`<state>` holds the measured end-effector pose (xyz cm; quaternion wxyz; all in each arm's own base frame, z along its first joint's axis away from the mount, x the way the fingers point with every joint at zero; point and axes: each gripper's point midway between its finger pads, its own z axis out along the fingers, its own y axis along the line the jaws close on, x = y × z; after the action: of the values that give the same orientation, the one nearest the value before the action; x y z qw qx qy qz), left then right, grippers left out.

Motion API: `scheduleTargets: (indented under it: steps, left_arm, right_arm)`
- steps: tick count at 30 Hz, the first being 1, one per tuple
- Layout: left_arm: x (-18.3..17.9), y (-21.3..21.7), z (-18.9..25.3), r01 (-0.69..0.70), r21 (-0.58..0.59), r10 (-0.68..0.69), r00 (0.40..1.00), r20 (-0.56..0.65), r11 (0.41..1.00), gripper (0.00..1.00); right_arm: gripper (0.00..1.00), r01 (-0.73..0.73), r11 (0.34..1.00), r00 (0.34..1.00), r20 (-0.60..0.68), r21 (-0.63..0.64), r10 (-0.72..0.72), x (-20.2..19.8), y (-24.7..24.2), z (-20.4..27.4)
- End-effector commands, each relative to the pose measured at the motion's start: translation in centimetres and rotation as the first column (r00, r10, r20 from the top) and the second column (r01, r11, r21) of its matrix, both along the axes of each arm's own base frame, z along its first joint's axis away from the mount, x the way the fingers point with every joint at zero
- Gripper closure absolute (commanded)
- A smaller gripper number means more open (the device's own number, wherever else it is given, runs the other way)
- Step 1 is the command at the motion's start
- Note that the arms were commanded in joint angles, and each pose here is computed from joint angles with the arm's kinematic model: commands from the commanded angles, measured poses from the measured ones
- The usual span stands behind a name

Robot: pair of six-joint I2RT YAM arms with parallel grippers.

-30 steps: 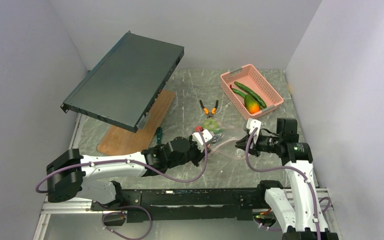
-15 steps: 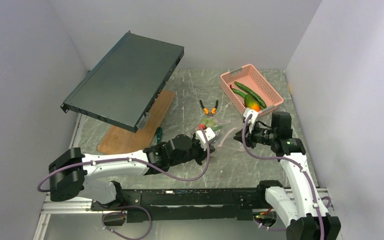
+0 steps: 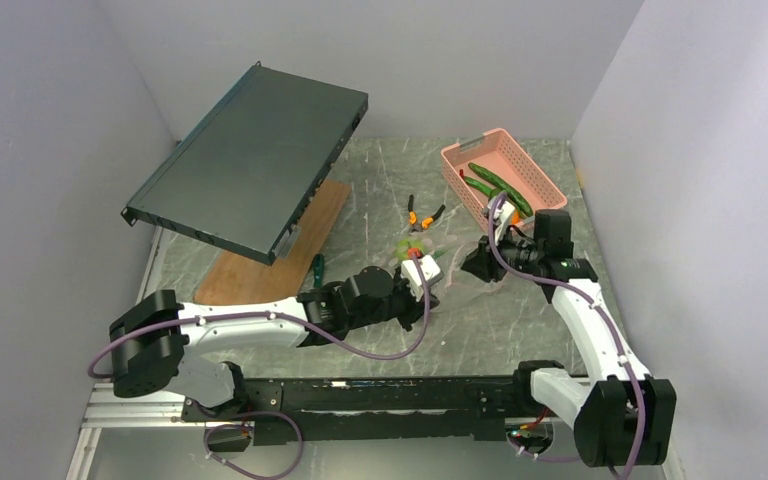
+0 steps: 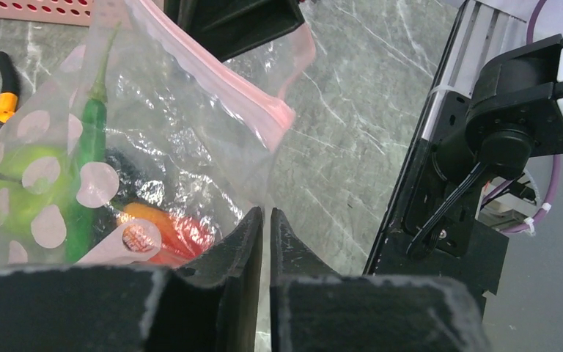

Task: Open the zip-top bag and remove the fake food
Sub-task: Pick up the fake vegetable from the zipper food storage bag.

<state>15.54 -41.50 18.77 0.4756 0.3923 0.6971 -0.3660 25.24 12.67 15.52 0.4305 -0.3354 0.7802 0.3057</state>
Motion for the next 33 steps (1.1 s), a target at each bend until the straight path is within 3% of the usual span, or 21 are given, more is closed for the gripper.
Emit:
scheduleTargets:
  steps: [1, 4, 11, 15, 21, 29, 33]
  left_arm:
    - [0.2, -0.3, 2.9, -0.007, -0.080, 0.009, 1.000, 0.020, 0.997, 0.83]
    - [0.6, 0.8, 3.0, -0.043, -0.076, 0.046, 0.998, 0.035, 0.996, 0.70]
    - [2.0, 3.8, 4.1, -0.138, -0.095, 0.145, 0.987, 0.074, 0.986, 0.21]
    - [4.0, 5.5, 4.0, -0.202, -0.108, 0.206, 0.978, 0.030, 0.973, 0.06]
    - [7.2, 6.4, 3.9, -0.259, -0.099, 0.254, 0.965, -0.060, 0.961, 0.04]
    - [11.7, 5.2, 0.5, -0.317, 0.003, 0.315, 0.939, -0.135, 0.948, 0.29]
    - [13.8, 5.0, -2.1, -0.344, 0.073, 0.352, 0.924, -0.147, 0.936, 0.33]
  right_arm:
    - [0.68, 0.092, 0.994, 0.996, 0.012, 0.054, -0.092, 2.0, -0.8, 1.4]
    - [0.66, 0.122, 0.990, 0.993, -0.006, 0.075, -0.122, 2.3, -1.1, 1.3]
    - [0.64, 0.152, 0.979, 0.988, -0.059, 0.134, -0.146, 2.3, -1.2, 1.1]
    - [0.63, 0.170, 0.971, 0.984, -0.085, 0.170, -0.157, 2.0, -1.4, 1.1]
    - [0.62, 0.206, 0.955, 0.973, -0.147, 0.212, -0.177, 1.8, -1.3, 0.3]
    - [0.62, 0.252, 0.937, 0.950, -0.246, 0.243, -0.192, 2.4, -1.1, -0.8]
    - [0.62, 0.252, 0.939, 0.946, -0.262, 0.234, -0.189, 2.7, -1.1, -1.3]
